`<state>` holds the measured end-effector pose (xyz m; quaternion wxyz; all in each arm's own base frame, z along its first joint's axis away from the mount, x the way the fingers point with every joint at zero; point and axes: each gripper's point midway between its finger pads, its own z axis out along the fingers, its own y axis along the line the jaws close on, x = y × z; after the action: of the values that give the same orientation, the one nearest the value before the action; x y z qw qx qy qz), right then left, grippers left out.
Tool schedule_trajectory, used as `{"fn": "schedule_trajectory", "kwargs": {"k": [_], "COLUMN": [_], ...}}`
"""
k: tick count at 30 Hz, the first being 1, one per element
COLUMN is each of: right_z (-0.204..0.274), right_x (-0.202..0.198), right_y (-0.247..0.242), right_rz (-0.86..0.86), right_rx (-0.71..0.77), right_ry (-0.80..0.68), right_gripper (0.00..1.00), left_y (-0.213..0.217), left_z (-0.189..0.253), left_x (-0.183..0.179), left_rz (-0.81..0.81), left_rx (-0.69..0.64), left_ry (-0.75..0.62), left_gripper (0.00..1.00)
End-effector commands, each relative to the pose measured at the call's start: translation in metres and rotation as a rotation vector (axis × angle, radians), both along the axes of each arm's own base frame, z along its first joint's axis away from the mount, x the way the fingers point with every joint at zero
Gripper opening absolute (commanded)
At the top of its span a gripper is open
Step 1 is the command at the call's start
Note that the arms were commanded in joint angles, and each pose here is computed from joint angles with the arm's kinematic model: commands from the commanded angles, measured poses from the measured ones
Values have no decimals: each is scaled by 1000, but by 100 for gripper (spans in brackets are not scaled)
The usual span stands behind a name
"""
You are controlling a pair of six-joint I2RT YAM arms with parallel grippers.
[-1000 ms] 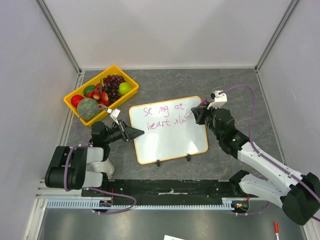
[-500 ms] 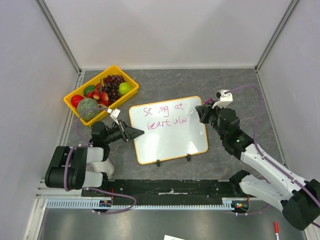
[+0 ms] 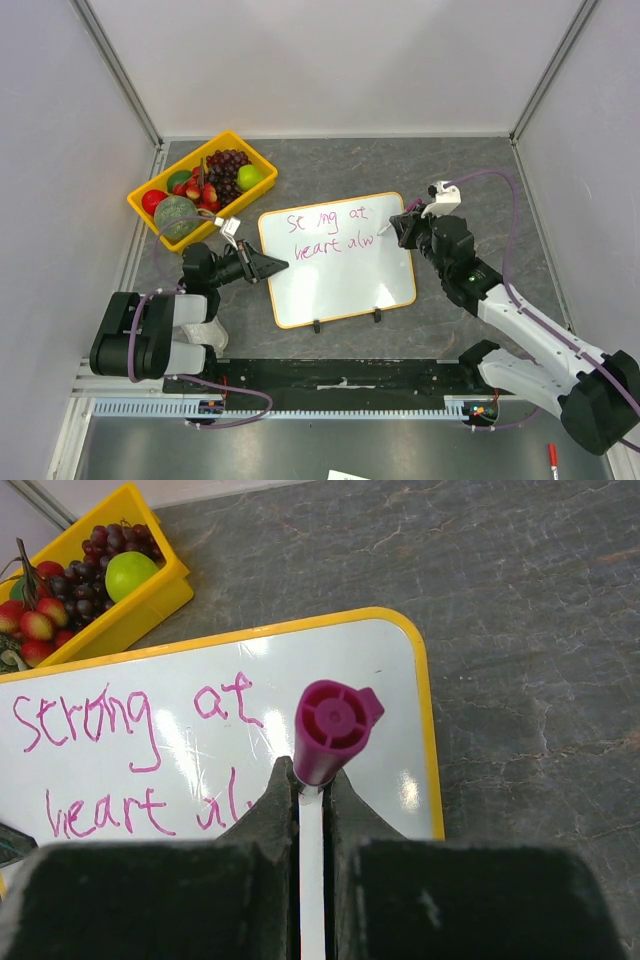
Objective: Write a sentence on the whiteboard
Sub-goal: Pick up the sentence from the whiteboard.
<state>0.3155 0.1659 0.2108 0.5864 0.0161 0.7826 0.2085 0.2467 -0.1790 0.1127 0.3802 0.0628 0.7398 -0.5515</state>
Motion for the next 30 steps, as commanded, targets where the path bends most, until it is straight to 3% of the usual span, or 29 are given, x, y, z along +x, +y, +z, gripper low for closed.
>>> {"fn": "schedule_trajectory", "kwargs": {"k": [1, 30], "right_z": [-2, -25], "right_x": [2, -11], "right_y": [-1, 0], "right_rz": [-3, 46], "right_rx": [1, -22], "right_ry": [-4, 35], "right_gripper": [0, 0], "left_y": [3, 2], "left_z": [-6, -5], "left_x": [9, 9], "left_rz": [24, 22], "left_rx": [49, 49], "left_ry": [-55, -59], "left_gripper": [2, 2]}}
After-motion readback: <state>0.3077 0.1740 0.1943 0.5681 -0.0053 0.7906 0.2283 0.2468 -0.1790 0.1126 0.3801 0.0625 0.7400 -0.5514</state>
